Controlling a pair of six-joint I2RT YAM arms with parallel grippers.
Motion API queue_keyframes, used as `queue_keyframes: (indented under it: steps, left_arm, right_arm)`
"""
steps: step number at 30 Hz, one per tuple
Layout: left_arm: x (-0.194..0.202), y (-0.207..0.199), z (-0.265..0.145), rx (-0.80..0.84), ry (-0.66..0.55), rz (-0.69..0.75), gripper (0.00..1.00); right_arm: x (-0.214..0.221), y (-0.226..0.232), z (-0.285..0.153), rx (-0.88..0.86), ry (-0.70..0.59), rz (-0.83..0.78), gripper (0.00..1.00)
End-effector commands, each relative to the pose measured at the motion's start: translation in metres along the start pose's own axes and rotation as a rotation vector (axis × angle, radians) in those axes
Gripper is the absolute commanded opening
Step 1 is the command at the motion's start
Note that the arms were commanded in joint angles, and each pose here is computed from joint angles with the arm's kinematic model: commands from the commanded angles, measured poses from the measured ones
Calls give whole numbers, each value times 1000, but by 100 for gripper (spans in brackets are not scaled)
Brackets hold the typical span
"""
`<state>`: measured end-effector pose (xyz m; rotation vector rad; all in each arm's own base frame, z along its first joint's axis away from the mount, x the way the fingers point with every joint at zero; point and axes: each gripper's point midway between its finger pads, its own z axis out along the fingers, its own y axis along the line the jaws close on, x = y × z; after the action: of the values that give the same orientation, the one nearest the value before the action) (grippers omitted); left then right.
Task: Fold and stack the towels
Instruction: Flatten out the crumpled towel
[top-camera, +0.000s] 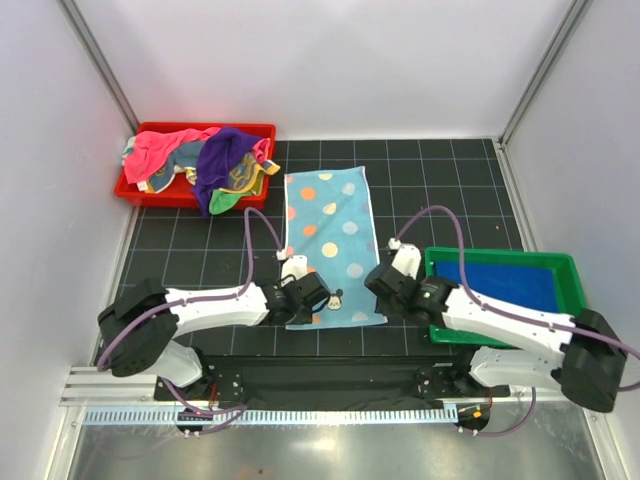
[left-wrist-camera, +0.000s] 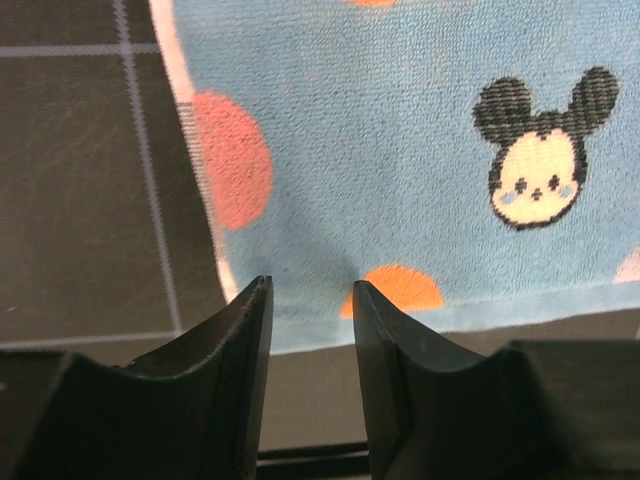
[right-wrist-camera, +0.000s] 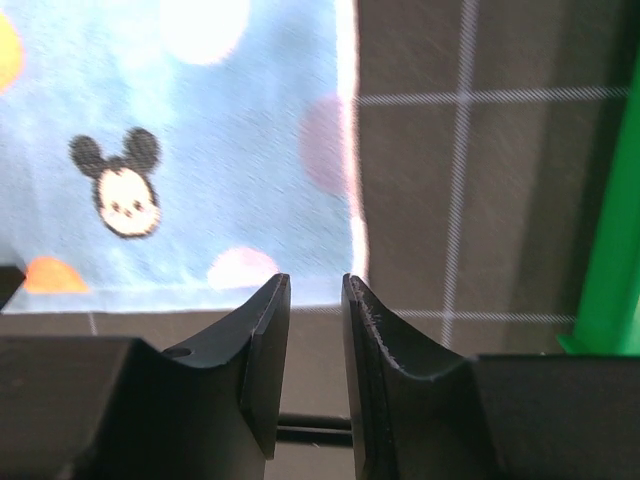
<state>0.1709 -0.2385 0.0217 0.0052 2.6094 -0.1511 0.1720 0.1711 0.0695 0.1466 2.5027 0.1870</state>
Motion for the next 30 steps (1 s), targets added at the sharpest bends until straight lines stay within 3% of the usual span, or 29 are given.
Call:
queue_keyframes:
  steps: [1, 6, 13, 22, 30]
  left_arm:
    - [-14, 2, -21, 4, -34, 11, 43]
    - [-45, -17, -34, 36, -96, 7, 46]
    - [-61, -27, -12, 26, -69, 3, 46]
    - [-39, -24, 22, -18, 14, 19, 46]
    - [-17, -7, 28, -27, 47, 13, 45]
  right_arm:
    - [-24, 36, 4, -51, -42, -52, 35]
    - [-29, 58, 20, -30, 6, -111, 35]
    - [-22, 56, 47, 14, 72, -114, 35]
    - [13, 34, 73, 111, 172, -117, 36]
    - [45, -2, 66, 169, 228, -90, 34]
